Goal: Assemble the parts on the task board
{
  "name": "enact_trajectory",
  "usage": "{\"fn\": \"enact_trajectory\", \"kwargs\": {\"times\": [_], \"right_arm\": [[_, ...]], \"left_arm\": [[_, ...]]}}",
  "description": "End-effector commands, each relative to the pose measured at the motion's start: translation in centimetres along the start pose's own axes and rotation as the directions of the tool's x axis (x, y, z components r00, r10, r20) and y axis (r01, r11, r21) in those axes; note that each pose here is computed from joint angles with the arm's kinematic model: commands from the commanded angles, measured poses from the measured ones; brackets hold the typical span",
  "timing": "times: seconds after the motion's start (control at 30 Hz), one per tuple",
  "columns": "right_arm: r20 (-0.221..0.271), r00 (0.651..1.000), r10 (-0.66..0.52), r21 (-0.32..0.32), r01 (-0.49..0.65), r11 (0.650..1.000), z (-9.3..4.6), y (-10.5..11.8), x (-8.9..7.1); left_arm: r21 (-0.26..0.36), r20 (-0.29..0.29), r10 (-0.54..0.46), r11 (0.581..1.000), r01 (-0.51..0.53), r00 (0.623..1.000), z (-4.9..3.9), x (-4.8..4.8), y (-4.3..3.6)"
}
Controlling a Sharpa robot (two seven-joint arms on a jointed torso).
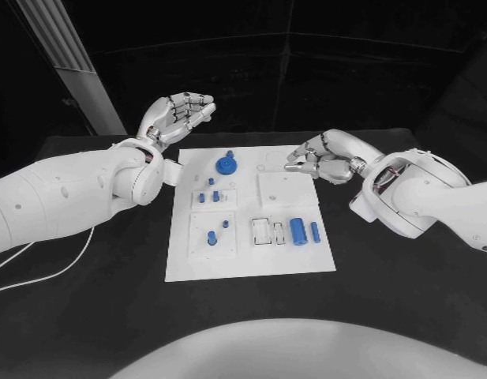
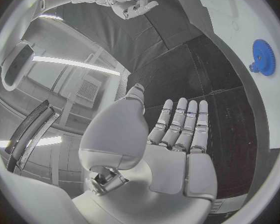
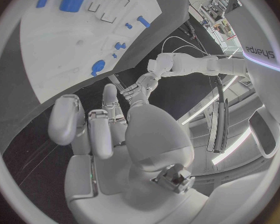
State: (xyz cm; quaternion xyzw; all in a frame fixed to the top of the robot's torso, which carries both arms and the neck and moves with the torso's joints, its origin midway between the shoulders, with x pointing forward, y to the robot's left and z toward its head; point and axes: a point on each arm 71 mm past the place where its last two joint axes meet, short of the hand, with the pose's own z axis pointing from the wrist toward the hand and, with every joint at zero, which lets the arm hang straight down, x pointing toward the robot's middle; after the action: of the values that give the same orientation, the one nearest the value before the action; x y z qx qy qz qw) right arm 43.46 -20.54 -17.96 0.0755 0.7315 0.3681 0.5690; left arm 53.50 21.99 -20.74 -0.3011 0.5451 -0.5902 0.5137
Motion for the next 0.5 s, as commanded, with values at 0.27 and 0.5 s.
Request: {"fn": "enact_trajectory", "kwargs": {"times": [0.27, 0.5], "right_arm": [[-0.108, 0.994, 0.034, 0.237, -0.008, 0.971, -2.1, -3.3, 1.8], [-0.153, 0.987, 0.036, 0.313, 0.014, 0.95, -2.7, -4.1, 2.7]], "left_arm": [[0.184, -0.008, -0.01, 0.983, 0.011, 1.0, -0.15, 0.08, -1.23], [0.182, -0.007, -0.01, 0.983, 0.011, 1.0, -0.23, -0.01, -1.2]]}}
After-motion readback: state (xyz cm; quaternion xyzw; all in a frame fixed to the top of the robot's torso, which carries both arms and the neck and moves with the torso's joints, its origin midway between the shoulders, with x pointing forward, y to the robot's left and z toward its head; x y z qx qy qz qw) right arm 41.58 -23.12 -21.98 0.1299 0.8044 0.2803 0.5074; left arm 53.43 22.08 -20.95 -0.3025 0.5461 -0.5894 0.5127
